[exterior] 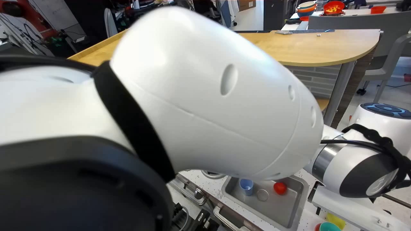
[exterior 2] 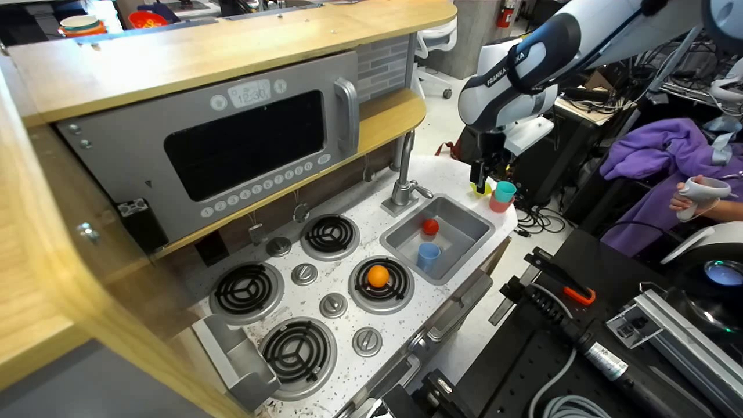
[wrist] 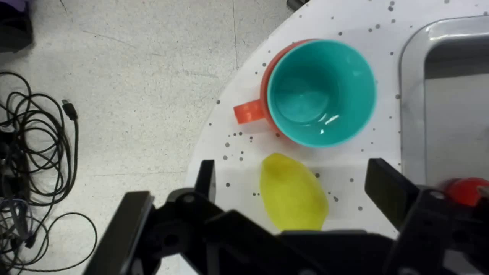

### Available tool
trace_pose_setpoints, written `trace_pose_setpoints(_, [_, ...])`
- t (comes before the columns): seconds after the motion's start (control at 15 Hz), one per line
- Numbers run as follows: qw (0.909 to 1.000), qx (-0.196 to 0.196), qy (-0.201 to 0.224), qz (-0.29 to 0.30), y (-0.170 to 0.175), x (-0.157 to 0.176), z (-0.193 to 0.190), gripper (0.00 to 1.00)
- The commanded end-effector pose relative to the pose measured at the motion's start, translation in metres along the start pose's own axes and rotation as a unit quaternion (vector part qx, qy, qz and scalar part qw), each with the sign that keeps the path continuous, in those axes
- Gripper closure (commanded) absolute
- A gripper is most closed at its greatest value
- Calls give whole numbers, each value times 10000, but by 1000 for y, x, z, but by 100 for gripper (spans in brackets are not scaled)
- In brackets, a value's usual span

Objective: Put the yellow object in the sink

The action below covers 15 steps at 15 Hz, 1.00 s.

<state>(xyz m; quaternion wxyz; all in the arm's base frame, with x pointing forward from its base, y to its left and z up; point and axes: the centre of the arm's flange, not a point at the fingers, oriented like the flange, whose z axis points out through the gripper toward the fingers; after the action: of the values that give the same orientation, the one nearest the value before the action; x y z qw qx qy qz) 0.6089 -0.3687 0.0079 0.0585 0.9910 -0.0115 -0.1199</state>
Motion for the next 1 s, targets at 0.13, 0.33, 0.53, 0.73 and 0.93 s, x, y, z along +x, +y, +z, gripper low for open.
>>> trace_pose_setpoints(0.13, [9997, -35, -251, 48, 17, 49, 25, 0])
trace_pose_setpoints(0.33, [9995, -48, -325, 23, 12, 58, 34, 0])
trace_pose_setpoints(0.53, [9994, -67, -339, -59, 4, 61, 39, 33])
trace_pose_setpoints(0.73, [9991, -195, -162, -336, -15, 53, 24, 58])
trace_pose_setpoints(0.93, [9967, -468, 120, -650, -19, 49, 0, 80])
